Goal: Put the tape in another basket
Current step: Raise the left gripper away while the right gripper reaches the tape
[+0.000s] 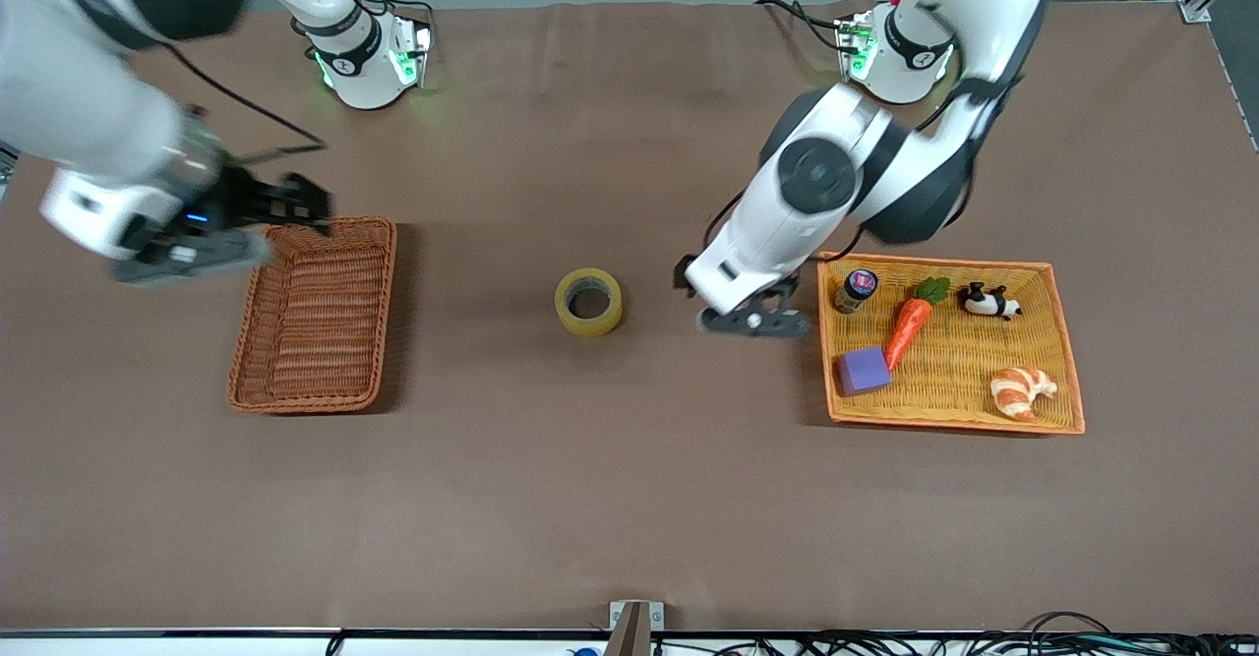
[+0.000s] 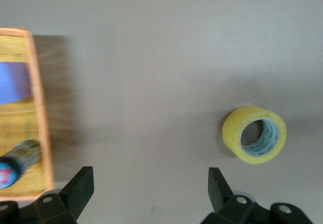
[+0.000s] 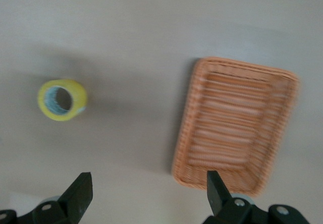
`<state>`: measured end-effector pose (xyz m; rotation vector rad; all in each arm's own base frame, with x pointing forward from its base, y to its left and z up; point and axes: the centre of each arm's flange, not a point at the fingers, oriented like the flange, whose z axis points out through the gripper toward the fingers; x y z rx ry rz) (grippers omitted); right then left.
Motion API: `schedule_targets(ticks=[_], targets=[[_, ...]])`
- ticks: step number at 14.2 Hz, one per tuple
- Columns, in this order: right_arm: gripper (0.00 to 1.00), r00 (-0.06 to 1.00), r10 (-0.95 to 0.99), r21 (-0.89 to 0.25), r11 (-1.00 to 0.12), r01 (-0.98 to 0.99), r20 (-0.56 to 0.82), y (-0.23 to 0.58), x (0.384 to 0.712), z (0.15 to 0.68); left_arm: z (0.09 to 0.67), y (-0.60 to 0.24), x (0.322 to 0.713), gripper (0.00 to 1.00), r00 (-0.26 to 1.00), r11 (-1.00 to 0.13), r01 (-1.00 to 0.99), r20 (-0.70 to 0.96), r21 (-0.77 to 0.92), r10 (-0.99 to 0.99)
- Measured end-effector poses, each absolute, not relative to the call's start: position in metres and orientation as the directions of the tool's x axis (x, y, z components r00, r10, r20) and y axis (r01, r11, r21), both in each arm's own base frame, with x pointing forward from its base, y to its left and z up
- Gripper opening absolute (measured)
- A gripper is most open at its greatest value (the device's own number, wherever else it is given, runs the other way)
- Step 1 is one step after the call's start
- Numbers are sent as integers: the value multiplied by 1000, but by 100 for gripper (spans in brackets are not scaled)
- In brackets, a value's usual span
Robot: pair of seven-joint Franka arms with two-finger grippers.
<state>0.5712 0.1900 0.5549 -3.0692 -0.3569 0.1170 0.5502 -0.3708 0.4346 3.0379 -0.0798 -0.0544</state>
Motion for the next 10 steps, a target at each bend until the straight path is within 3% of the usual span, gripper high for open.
schedule_targets(ticks=[6,10], targets=[[100,984,179,-14,-984,179,-21,353,564,402,542,-279,524,100,998,-997,-55,45,45,-53],[100,981,190,4,-982,190,-33,398,556,306,595,-219,509,100,993,-996,-83,86,8,-82]])
